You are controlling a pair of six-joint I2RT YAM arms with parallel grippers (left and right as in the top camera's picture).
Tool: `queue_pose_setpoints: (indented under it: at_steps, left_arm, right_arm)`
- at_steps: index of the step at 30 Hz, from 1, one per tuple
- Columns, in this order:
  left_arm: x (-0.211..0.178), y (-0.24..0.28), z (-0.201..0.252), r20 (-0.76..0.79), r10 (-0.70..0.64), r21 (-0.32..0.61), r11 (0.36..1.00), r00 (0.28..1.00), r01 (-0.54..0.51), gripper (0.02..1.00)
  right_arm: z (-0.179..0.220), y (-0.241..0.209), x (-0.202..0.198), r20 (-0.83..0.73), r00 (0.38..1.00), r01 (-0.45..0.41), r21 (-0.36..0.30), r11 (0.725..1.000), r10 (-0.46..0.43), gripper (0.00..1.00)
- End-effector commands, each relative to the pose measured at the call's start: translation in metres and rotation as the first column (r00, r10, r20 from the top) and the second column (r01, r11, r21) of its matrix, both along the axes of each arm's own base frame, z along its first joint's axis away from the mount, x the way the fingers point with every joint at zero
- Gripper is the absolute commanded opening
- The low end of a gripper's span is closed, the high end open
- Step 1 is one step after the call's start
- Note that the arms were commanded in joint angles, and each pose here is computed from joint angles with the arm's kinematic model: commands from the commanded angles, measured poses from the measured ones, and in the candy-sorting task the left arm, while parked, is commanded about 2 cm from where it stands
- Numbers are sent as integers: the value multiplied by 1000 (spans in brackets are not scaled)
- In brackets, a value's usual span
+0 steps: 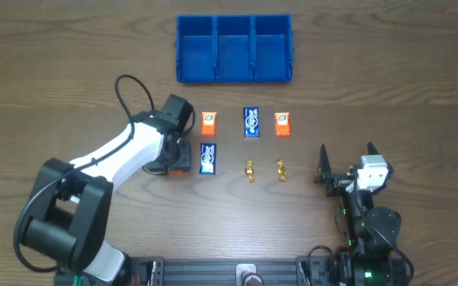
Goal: Sort Candies Into Trays
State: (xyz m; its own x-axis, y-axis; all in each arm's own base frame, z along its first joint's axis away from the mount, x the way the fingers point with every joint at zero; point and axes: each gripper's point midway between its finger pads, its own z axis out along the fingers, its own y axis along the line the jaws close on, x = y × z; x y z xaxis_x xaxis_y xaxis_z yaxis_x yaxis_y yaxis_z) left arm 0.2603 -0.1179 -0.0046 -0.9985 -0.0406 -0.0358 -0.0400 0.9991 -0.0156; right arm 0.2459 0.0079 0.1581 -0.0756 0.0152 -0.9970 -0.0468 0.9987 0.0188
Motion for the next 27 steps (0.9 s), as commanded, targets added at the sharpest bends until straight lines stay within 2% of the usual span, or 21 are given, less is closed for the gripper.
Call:
queue_pose_setpoints:
  at_steps: [1,6,13,17,19,23,27]
  left_arm:
    - [6,-1,-1,11,-4,4,1000,1000,3,461]
    - [10,-6,-1,24,-4,-19,1000,1000,4,345]
    - [21,-15,16,65,24,-61,998,998,-20,334]
    - [48,-27,69,177,58,-118,992,983,-38,329]
    - [74,-34,117,277,71,-144,989,958,-31,334]
    - [112,-39,178,391,88,-135,990,916,-37,340]
    - [154,-53,221,453,43,-115,993,890,10,338]
  right_arm:
    - [-1,1,0,0,1000,-3,11,1000,3,998]
    - [-1,1,0,0,1000,-3,11,1000,3,998]
    - [-1,1,0,0,1000,-3,11,1000,3,998]
    - [-1,1,0,0,1000,-3,11,1000,3,998]
    - [-1,1,0,0,1000,-3,11,1000,3,998]
    - [-1,1,0,0,1000,-3,11,1000,3,998]
    - [-1,1,0,0,1000,-3,11,1000,3,998]
